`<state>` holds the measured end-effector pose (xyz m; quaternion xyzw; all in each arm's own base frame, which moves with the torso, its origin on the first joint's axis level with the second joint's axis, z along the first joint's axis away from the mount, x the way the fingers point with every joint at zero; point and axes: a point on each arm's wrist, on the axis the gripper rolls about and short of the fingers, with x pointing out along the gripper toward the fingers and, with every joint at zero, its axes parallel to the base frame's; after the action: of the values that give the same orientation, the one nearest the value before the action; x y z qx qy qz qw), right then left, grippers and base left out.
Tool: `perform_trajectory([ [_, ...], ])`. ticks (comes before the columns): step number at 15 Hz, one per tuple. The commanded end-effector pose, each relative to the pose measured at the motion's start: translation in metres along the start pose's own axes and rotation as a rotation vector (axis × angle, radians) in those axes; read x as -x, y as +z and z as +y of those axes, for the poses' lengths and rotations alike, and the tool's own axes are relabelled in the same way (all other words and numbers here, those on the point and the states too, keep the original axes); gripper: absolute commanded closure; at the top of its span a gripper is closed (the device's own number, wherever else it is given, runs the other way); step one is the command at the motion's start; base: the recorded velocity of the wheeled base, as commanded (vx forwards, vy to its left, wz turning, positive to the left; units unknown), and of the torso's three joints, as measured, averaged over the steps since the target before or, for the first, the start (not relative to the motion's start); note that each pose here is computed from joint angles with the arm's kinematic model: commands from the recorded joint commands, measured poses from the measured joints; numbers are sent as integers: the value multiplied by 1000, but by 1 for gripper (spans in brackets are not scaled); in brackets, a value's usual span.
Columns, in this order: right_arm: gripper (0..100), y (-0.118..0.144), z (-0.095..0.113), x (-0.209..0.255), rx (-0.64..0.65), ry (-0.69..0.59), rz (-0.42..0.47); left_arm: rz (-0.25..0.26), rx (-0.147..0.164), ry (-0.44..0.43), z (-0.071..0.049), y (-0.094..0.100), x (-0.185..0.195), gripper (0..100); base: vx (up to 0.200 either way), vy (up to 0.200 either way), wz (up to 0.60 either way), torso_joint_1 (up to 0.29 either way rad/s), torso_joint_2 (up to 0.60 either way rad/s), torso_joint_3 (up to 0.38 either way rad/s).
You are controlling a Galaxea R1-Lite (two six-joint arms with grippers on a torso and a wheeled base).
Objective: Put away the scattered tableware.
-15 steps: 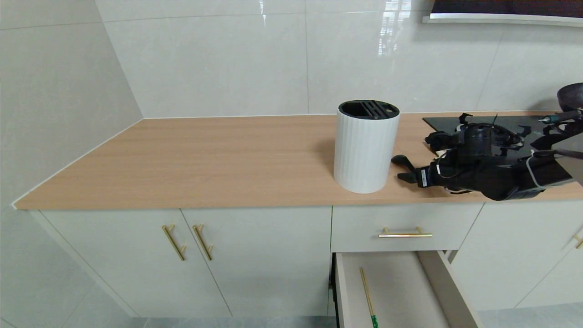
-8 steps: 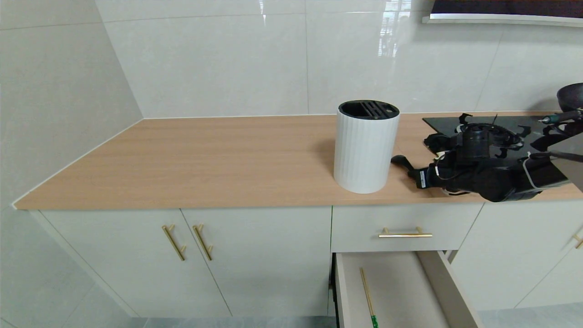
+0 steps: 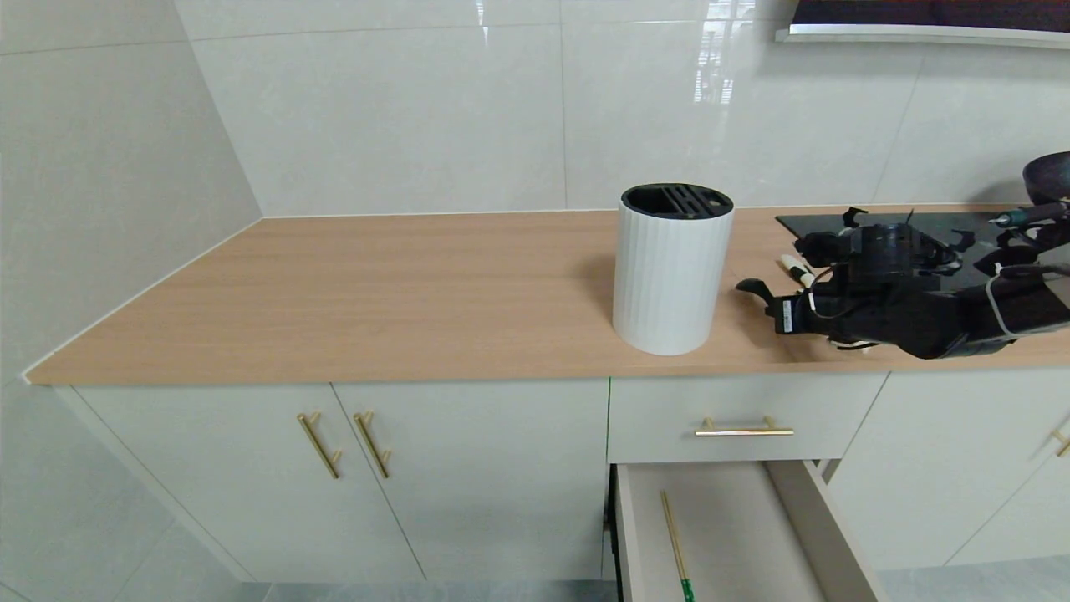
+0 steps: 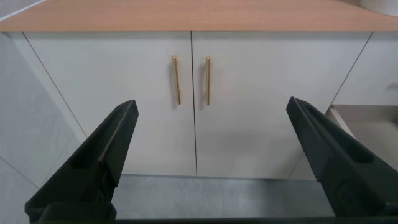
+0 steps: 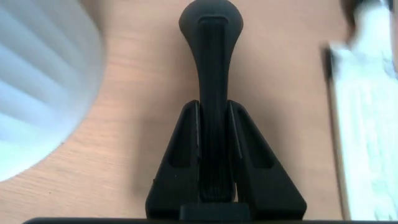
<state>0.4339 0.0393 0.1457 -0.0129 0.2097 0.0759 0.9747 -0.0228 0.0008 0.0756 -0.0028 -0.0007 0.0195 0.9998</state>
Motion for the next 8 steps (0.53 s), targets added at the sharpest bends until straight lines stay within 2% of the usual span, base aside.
perform_trajectory([
  [1,100,45,5,108,-102,-75,5,0,1,1,0,0,0,0,0,0,0,0,0,0],
  [3,100,30,8,153,-110,-79,89,0,1,1,0,0,0,0,0,0,0,0,0,0],
  [7,100,6,22,208,-173,-48,93,0,1,1,0,0,0,0,0,0,0,0,0,0],
  [8,100,-8,33,222,-184,-20,134,0,1,1,0,0,0,0,0,0,0,0,0,0],
])
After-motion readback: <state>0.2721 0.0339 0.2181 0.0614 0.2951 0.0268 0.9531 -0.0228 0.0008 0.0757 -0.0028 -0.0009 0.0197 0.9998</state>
